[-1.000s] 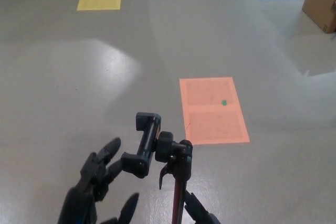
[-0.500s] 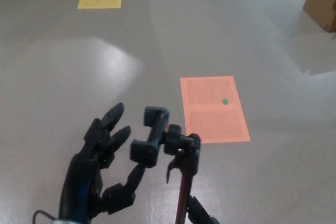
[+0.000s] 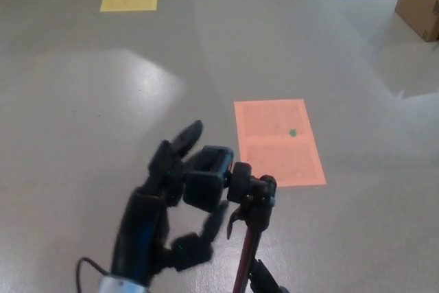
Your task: A phone stand is kept on the floor and the robot uses both its hands to grab it and uses its left hand to extend the phone stand by pulling it upwards
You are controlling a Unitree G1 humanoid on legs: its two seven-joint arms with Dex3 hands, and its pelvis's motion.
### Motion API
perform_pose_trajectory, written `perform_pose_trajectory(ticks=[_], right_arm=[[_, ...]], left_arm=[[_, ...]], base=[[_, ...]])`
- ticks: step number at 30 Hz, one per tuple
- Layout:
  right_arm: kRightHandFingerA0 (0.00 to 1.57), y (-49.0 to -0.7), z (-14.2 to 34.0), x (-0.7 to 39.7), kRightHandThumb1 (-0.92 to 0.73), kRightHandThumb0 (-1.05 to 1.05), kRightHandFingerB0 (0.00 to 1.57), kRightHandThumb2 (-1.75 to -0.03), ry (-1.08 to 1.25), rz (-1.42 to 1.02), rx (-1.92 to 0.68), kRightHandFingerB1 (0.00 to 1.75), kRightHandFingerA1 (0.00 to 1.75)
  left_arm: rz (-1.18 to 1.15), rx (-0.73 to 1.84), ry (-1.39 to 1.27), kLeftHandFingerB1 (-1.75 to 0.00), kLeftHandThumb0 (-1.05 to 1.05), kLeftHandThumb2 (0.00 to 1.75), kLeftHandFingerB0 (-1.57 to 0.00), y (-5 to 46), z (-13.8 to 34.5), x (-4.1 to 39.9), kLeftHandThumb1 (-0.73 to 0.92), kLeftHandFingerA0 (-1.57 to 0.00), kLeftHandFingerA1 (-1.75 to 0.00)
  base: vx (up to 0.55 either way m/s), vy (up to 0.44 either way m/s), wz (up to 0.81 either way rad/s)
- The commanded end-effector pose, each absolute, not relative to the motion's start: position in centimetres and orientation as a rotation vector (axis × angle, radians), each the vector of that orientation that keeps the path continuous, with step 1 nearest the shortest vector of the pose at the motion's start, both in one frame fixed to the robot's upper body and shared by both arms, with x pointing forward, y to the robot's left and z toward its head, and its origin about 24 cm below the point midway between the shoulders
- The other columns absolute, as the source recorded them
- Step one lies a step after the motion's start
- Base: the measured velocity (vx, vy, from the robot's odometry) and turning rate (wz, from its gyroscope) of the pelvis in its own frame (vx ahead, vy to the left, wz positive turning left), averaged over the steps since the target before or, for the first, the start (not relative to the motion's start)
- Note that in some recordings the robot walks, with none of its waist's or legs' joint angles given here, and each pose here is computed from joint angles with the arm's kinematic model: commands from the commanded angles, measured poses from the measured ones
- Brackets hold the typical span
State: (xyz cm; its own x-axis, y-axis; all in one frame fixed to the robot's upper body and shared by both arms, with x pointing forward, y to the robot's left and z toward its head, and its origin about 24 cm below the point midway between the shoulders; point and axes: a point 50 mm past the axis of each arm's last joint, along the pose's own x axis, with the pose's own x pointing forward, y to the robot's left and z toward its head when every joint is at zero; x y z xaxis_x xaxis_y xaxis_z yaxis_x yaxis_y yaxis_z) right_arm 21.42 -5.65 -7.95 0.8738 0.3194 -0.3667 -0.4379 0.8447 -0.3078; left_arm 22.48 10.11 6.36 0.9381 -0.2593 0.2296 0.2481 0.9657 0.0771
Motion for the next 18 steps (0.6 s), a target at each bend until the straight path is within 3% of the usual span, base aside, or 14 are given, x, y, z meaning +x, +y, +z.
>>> perform_pose_trajectory(ticks=[1,2,3,4,7,8,9,10,11,12,13,14,17,18], right_arm=[[0.0,-5.3,-7.5,21.6,-0.81,-0.62,0.0,-0.64,0.235,0.427,-0.392,0.1,0.66],[0.01,-5.3,-7.5,21.6,-0.58,-0.76,0.0,-0.95,0.234,0.425,-0.397,0.22,0.62],[0.01,-5.2,-7.6,21.7,-0.58,-0.76,0.0,-0.95,0.232,0.425,-0.411,0.22,0.62],[0.0,-5.2,-7.7,21.7,-0.87,-0.65,0.0,-0.66,0.229,0.426,-0.43,0.13,0.72],[0.03,-5.3,-7.9,21.6,-0.81,-0.65,0.0,-0.87,0.217,0.45,-0.514,0.1,0.67],[0.09,-5.4,-7.9,21.6,-0.68,-0.34,0.04,-1.19,0.211,0.441,-0.533,0.57,0.61],[0.52,-5.4,-7.9,21.6,-0.88,-0.47,0.47,-0.66,0.195,0.425,-0.539,1.09,1.45],[0.52,-5.4,-7.8,21.4,-0.88,-0.47,0.47,-0.66,0.175,0.407,-0.537,1.09,1.45],[0.72,-5.6,-7.9,21.1,-0.88,-0.44,0.63,-0.7,0.171,0.402,-0.502,1.38,1.64],[0.57,-5.6,-8.0,21.0,-0.92,-0.5,0.37,-0.71,0.187,0.399,-0.499,1.15,1.53],[0.57,-5.6,-8.2,20.8,-0.92,-0.5,0.37,-0.71,0.212,0.396,-0.499,1.15,1.53],[0.01,-5.8,-8.4,20.4,-0.92,-0.44,0.0,-0.77,0.203,0.361,-0.516,0.19,0.72],[0.06,-6.2,-8.7,19.6,-0.92,-0.39,0.0,-0.73,0.201,0.282,-0.442,0.33,0.85],[0.19,-6.2,-8.7,19.4,-0.92,-0.43,0.15,-0.68,0.199,0.259,-0.416,0.85,1.12]], left_arm=[[-0.338,0.061,-0.208,-0.28,-0.73,0.62,-0.08,8.7,5.6,20.7,0.75,-0.23,-0.31],[-0.355,0.054,-0.202,-0.26,-0.73,0.64,-0.1,8.3,5.2,20.2,0.73,-0.23,-0.32],[-0.371,0.046,-0.196,-0.26,-0.73,0.64,-0.1,7.9,4.9,19.7,0.73,-0.23,-0.32],[-0.378,0.049,-0.194,-0.26,-0.74,0.64,-0.1,7.7,4.7,19.4,0.74,-0.24,-0.32],[-0.399,0.037,-0.176,-0.27,-0.74,0.64,-0.1,7.1,4.2,18.6,0.74,-0.23,-0.32],[-0.406,0.03,-0.17,-0.3,-0.75,0.62,-0.08,6.8,4.0,18.3,0.75,-0.22,-0.32],[-0.415,0.019,-0.164,-0.29,-0.73,0.62,-0.08,6.5,3.9,17.9,0.75,-0.22,-0.31],[-0.425,0.007,-0.158,-0.29,-0.73,0.62,-0.08,6.2,3.7,17.4,0.75,-0.22,-0.31],[-0.427,-0.004,-0.153,-0.29,-0.74,0.62,-0.08,6.0,3.6,17.1,0.75,-0.22,-0.31],[-0.427,-0.008,-0.152,-0.29,-0.74,0.62,-0.09,5.9,3.5,17.0,0.75,-0.23,-0.32],[-0.426,-0.012,-0.152,-0.29,-0.74,0.62,-0.09,5.8,3.5,16.8,0.75,-0.23,-0.32],[-0.425,-0.031,-0.142,-0.37,-0.77,0.94,-0.05,5.7,3.4,16.6,0.59,-0.17,-0.44],[-0.42,-0.052,-0.136,-0.38,-0.76,0.93,-0.05,5.6,3.1,16.2,0.59,-0.18,-0.45],[-0.419,-0.049,-0.133,-0.37,-0.76,0.94,-0.05,5.7,3.1,16.1,0.6,-0.19,-0.45]], base=[[0.0,0.0,0.0],[0.0,0.0,0.0],[0.0,0.0,0.0],[0.0,0.0,0.0],[0.0,0.0,0.0],[0.0,0.0,0.0],[0.0,0.0,0.0],[0.0,0.0,0.0],[0.0,0.0,0.0],[0.0,0.0,0.0],[0.0,0.0,0.0],[0.0,0.0,0.0],[0.0,0.0,0.0],[0.0,0.0,0.0]])
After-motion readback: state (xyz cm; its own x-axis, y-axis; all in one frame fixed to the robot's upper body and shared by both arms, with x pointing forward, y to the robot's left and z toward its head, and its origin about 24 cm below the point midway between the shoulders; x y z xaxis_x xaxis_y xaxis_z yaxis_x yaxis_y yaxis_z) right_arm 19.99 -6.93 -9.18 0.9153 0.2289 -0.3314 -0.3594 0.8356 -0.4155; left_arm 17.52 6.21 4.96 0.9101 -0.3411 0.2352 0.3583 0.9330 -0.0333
